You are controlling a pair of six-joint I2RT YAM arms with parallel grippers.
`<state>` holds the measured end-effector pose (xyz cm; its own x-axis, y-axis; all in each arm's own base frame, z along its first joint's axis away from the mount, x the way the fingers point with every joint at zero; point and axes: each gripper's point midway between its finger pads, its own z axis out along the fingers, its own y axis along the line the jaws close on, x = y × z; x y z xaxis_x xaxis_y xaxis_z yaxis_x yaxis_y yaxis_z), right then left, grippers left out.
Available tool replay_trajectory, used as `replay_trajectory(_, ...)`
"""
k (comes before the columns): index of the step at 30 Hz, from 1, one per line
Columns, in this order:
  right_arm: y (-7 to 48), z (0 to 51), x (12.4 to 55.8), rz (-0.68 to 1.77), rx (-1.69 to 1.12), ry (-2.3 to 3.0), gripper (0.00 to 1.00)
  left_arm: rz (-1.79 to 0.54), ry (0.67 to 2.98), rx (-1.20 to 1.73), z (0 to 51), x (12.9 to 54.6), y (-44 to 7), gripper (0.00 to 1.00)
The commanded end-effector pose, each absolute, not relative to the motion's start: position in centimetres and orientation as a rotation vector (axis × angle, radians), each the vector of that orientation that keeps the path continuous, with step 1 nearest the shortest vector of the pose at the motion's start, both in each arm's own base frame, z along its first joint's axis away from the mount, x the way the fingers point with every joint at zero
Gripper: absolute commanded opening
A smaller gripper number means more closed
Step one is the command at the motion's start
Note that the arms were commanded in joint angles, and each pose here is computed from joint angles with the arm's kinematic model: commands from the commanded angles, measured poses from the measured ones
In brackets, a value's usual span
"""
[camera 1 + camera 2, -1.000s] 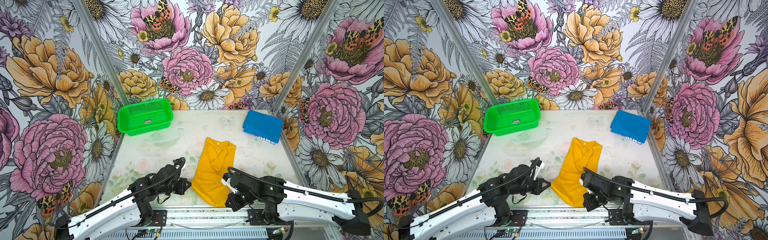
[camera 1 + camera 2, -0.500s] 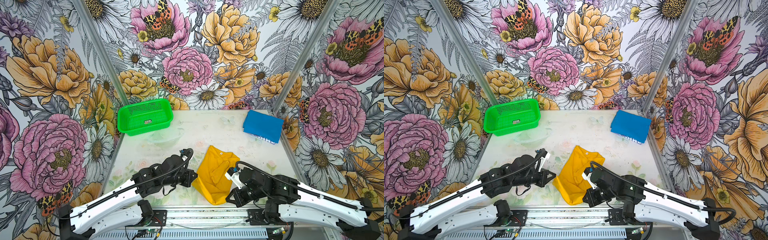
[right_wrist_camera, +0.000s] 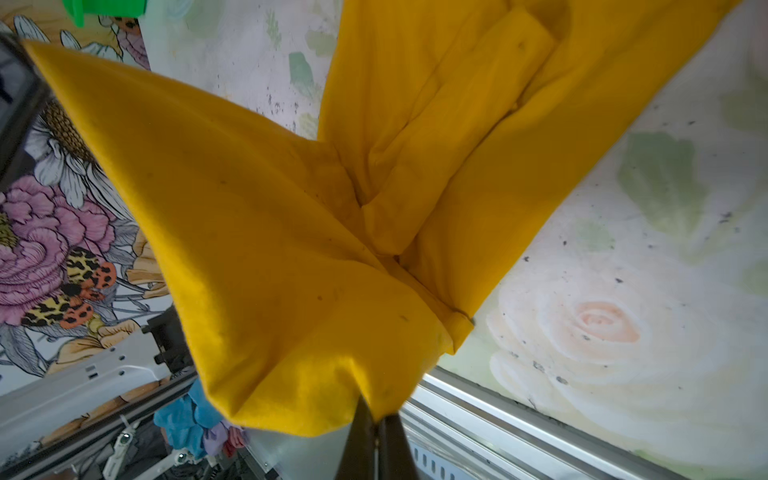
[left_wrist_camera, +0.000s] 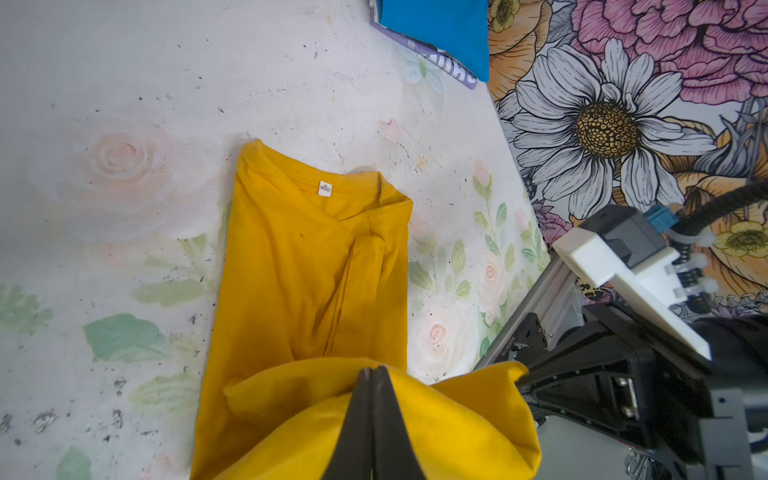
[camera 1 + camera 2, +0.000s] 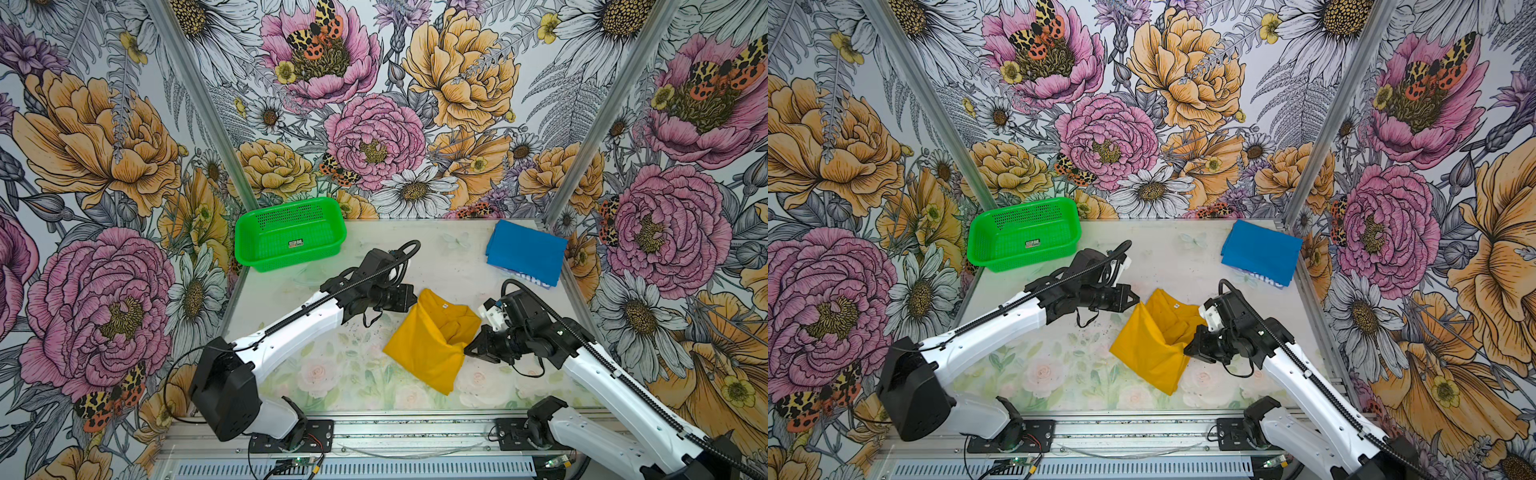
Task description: Fold and stack the t-shirts
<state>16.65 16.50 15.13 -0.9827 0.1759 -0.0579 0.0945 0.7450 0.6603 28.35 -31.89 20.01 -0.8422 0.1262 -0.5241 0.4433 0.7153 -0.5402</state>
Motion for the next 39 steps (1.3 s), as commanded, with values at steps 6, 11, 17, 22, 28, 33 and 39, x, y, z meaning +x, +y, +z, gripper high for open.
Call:
replay_trajectory(6, 13.0, 14.1, 21.6, 1.117, 0.375, 2.786, 0.0, -1.017, 2.42, 0.506, 19.6, 34.3, -35.8, 0.0)
replay_trajectory(11, 12.0, 12.4, 24.0, 1.097, 0.432, 2.804, 0.0, -1.033, 2.48, 0.496, 16.5, 36.7, -37.1, 0.0)
replay_trajectory(17, 11.1, 11.0, 26.6, 1.099, 0.487, 2.804, 0.0, -1.035, 2.52, 0.454, 14.3, 38.7, -37.5, 0.0)
replay_trajectory(22, 10.9, 10.2, 28.5, 1.1, 0.512, 2.811, 0.0, -1.02, 2.539, 0.417, 13.4, 39.6, -36.7, 0.0)
replay_trajectory(28, 10.5, 9.5, 30.7, 1.089, 0.547, 2.794, 0.0, -1.026, 2.548, 0.386, 12.7, 40.4, -36.3, 0.0)
replay_trajectory(33, 10.0, 9.7, 33.3, 1.07, 0.538, 2.755, 0.31, -1.016, 2.578, 0.342, 11.3, 41.2, -35.9, 0.0)
replay_trajectory(39, 9.1, 13.2, 35.5, 0.978, 0.438, 2.643, 0.73, -1.002, 2.617, 0.231, 9.5, 42.8, -34.8, 0.0)
